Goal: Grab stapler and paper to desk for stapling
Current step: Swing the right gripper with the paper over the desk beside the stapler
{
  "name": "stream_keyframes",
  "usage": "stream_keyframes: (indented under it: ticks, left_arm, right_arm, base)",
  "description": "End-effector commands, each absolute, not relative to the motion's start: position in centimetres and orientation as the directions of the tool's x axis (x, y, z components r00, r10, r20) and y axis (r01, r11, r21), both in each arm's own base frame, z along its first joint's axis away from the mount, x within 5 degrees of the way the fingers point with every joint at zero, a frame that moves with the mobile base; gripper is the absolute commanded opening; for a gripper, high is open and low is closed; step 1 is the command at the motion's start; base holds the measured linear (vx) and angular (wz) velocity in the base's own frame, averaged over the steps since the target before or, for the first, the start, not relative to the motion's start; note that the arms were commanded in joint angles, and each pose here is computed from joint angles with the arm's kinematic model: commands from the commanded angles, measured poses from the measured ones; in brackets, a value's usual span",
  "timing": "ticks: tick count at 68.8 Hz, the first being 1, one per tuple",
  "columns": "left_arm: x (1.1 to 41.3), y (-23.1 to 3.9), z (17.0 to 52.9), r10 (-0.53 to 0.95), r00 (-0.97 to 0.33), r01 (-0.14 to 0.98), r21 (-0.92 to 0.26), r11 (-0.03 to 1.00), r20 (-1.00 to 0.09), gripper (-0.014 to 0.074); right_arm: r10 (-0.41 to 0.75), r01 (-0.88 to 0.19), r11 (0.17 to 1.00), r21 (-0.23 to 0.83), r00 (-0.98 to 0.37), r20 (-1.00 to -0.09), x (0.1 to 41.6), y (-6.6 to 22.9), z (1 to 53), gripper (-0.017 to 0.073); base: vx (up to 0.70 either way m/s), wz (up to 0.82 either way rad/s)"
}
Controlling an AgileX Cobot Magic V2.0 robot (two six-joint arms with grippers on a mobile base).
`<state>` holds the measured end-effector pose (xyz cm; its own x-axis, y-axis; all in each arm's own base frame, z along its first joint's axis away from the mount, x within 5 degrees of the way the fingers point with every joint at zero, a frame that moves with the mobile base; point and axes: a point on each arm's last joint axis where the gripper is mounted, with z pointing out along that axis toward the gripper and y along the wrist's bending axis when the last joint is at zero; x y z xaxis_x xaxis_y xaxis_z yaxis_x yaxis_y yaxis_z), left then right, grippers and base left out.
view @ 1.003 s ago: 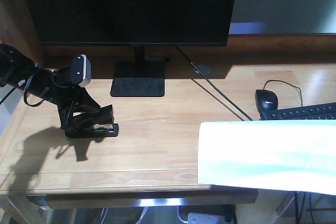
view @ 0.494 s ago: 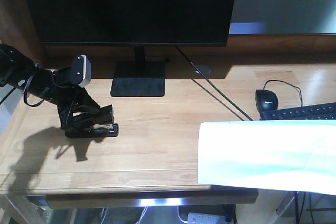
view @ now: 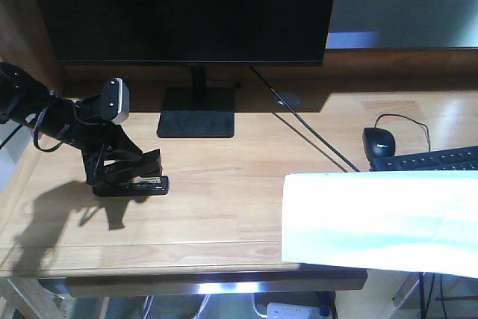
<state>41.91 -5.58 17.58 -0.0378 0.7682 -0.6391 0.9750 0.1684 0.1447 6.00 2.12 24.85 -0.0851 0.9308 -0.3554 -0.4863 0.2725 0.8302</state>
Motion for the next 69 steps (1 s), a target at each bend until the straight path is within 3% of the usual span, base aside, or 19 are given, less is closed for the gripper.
stream_keyframes:
  ticks: [1, 46, 59, 65, 69]
  left_arm:
    - [41.9, -6.0, 21.1, 0.737, -0.003, 0.959, 0.207, 0.193, -0.676, -0.0006]
    - [41.9, -6.0, 21.1, 0.737, -0.003, 0.959, 0.207, 0.193, -0.676, -0.0006]
    - [41.9, -6.0, 21.1, 0.737, -0.003, 0.959, 0.207, 0.193, -0.676, -0.0006]
    - [41.9, -6.0, 21.1, 0.737, -0.003, 0.959, 0.207, 0.193, -0.676, -0.0006]
    - [41.9, -6.0, 21.1, 0.737, -0.003, 0.959, 0.207, 0.193, -0.676, -0.0006]
  right_arm:
    - [0.93, -0.551, 0.261, 0.793, -0.076, -0.359, 5.8, 2.3, 26.2, -0.0002]
    - [0.93, -0.551, 0.261, 0.793, -0.076, -0.359, 5.8, 2.3, 26.2, -0.0002]
    - [0.961, -0.531, 0.209, 0.821, -0.043, -0.273, 5.9, 1.5, 26.3, -0.0002]
    - [0.933, -0.545, 0.292, 0.786, -0.019, -0.359, 5.9, 1.8, 26.6, -0.0002]
    - [0.864, -0.557, 0.417, 0.718, -0.002, -0.503, 5.8, 2.5, 27.2, -0.0002]
  base:
    - [0.0, 0.0]
    - [0.0, 0.0]
    - [0.0, 0.0]
    - [0.0, 0.0]
    - [0.0, 0.0]
